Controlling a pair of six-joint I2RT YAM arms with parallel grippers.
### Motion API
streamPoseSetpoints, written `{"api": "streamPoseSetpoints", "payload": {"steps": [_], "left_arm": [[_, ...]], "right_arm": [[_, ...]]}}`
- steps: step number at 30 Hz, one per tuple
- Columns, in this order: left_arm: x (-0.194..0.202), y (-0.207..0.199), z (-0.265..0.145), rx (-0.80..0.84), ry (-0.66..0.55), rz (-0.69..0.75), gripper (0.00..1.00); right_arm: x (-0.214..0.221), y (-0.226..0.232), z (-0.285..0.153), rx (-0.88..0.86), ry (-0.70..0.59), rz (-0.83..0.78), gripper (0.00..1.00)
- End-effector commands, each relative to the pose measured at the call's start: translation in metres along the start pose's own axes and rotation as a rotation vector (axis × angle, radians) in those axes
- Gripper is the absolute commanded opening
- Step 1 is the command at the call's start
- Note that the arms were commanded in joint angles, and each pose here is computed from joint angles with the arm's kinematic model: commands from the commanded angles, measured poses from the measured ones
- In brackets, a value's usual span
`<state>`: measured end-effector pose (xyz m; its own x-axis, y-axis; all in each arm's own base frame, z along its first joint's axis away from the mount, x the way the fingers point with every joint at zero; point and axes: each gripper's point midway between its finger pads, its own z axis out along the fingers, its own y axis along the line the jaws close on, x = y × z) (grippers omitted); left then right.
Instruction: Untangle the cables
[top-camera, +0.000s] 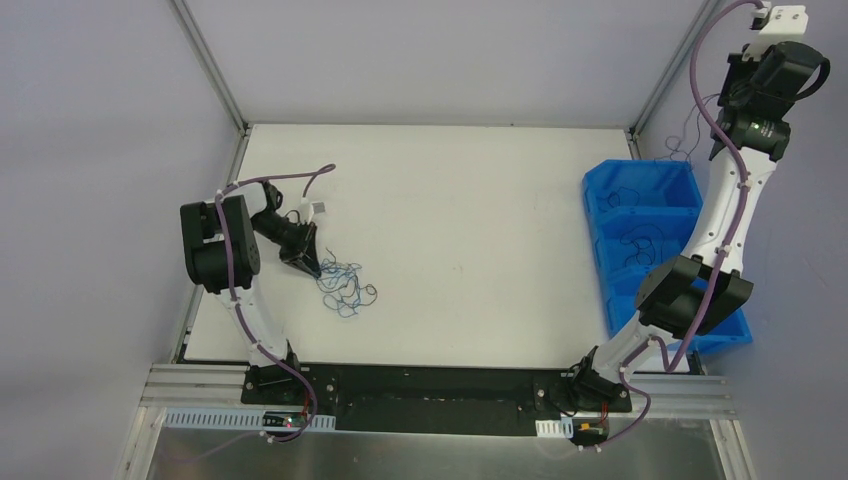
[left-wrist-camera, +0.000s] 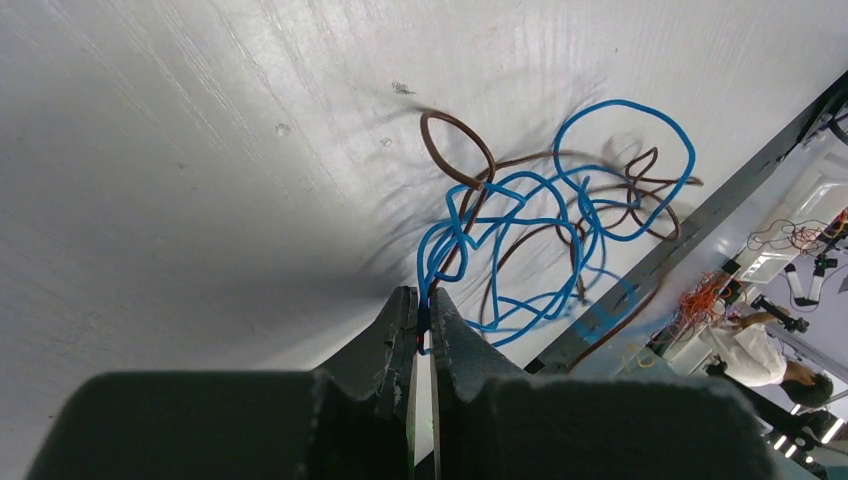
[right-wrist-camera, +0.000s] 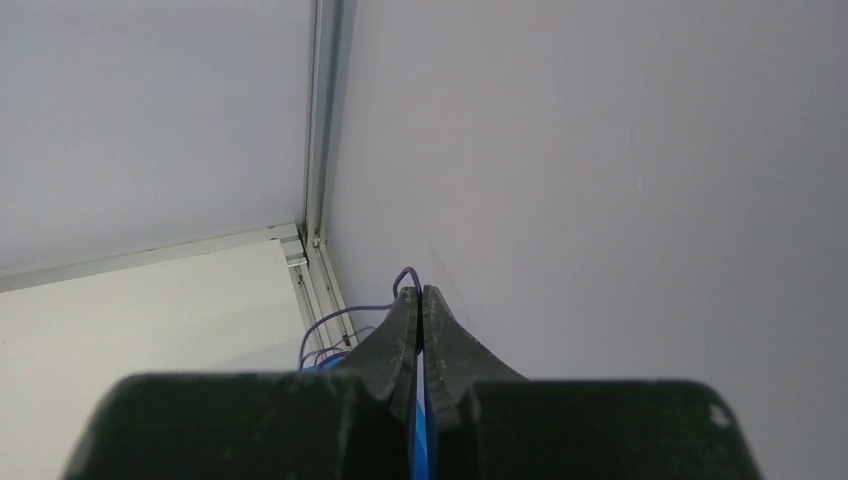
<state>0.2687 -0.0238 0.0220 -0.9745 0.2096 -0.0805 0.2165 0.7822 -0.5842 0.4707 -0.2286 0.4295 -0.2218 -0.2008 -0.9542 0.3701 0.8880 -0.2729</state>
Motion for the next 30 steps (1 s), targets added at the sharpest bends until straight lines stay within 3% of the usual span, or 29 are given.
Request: {"api": "streamPoseSetpoints", "payload": {"steps": [1,10,16,25,30], "left_arm": [[-0.005,-0.007,-0.006,0.026,-0.007,0.022,0.0],[-0.033,-0.05,-0.01,0.105,-0.079,0.062,0.0],[-0.035,-0.067,-0.003,0.114,-0.06,0.099,0.0],[-0.045,-0.075,0.0,0.119,-0.06,0.12,0.0],[-0.049,-0.08,0.006,0.125,-0.052,0.126,0.0]], "right_arm": [[-0.035,0.0,-0.013,-0.039,-0.107,0.007,0.0],[-0.039,0.037,-0.027,-0.247,-0.094,0.079,0.0],[-0.032,0.032,-0.03,-0.238,-0.083,0.098,0.0],[-0.109,0.023,-0.07,-0.255,-0.261,0.171,0.0],[-0.128,0.018,-0.08,-0.246,-0.307,0.171,0.0]]}}
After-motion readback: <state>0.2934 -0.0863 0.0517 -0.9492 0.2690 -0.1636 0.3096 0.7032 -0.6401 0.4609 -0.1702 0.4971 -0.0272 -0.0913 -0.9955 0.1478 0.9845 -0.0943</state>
